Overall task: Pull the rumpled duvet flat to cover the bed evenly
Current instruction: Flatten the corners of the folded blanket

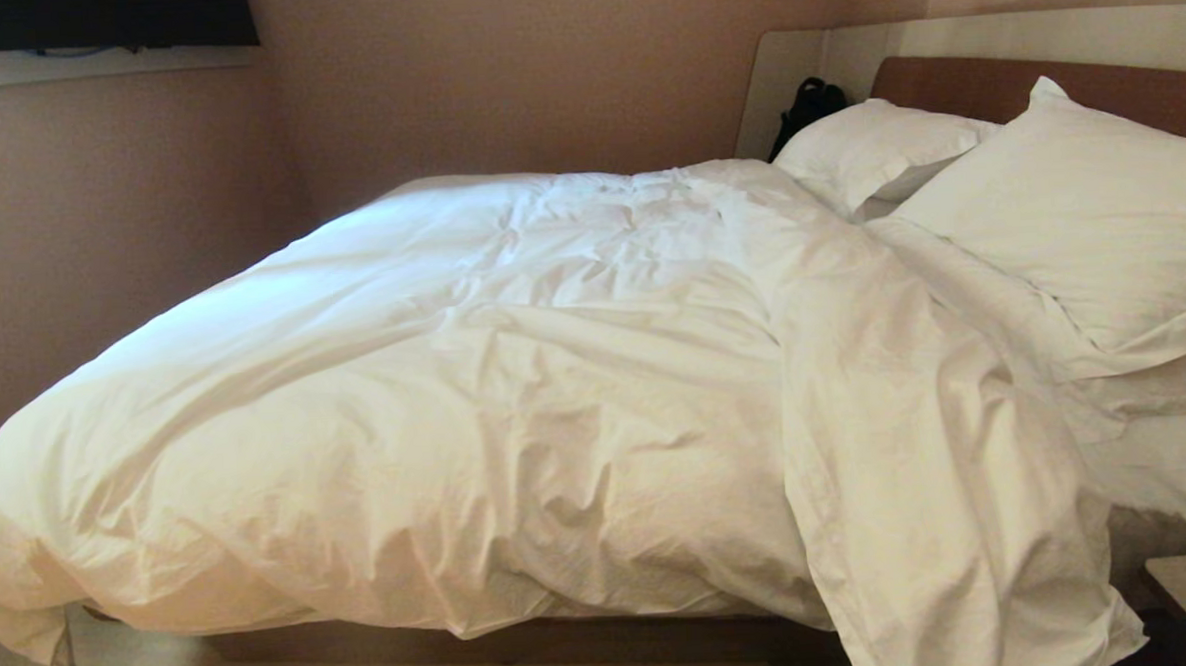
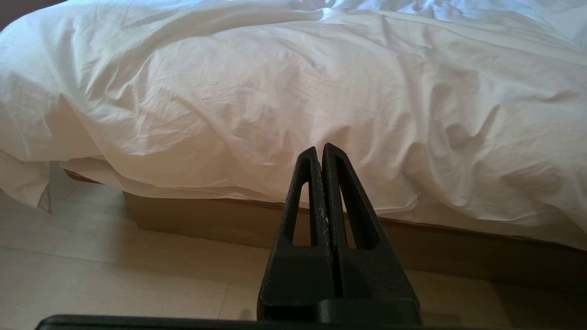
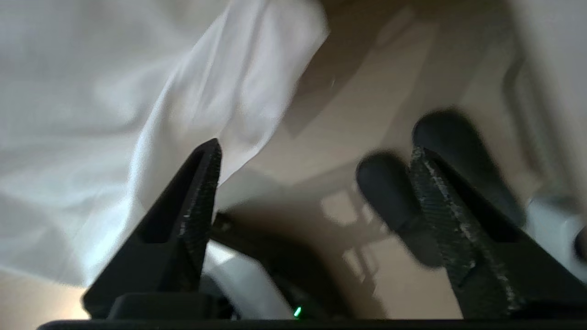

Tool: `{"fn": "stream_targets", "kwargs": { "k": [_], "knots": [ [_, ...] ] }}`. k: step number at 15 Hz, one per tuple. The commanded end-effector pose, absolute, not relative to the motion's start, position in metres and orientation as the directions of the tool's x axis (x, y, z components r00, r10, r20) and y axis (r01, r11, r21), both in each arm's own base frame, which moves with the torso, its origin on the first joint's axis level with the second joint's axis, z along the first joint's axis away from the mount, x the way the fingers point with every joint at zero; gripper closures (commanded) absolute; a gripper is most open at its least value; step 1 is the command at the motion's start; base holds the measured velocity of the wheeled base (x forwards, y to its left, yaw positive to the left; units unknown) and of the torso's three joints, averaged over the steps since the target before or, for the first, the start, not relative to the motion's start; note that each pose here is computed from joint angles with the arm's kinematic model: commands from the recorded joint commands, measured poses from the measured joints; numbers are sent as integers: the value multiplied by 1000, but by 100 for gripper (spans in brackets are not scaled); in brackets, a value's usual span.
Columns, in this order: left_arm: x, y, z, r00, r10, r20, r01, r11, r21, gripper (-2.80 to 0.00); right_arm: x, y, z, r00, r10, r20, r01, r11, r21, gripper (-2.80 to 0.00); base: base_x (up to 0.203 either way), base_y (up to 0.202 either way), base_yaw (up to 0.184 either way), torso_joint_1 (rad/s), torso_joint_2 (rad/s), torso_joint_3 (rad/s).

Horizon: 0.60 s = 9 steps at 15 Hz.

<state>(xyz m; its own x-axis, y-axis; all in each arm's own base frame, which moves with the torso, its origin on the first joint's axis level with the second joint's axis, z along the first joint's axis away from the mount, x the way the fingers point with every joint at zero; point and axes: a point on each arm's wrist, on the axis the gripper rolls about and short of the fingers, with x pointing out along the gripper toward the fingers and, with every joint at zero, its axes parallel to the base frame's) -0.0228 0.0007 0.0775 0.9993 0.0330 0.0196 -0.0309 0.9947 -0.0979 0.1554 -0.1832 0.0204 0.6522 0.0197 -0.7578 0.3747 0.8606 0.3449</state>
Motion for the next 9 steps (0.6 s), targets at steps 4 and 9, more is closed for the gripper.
{"fn": "stream_targets", "kwargs": {
  "k": [4, 9],
  "knots": [
    [-23, 1, 78, 999, 34, 19, -32, 995, -99, 0, 160, -227, 18, 772, -50, -633, 103, 993, 48, -280, 0, 0, 0, 0, 0, 0],
    [-23, 1, 78, 999, 34, 20, -32, 995, -99, 0, 147, -204, -1, 777, -41, -628, 68, 997, 19, -280, 0, 0, 0, 0, 0, 0]
  ]
}}
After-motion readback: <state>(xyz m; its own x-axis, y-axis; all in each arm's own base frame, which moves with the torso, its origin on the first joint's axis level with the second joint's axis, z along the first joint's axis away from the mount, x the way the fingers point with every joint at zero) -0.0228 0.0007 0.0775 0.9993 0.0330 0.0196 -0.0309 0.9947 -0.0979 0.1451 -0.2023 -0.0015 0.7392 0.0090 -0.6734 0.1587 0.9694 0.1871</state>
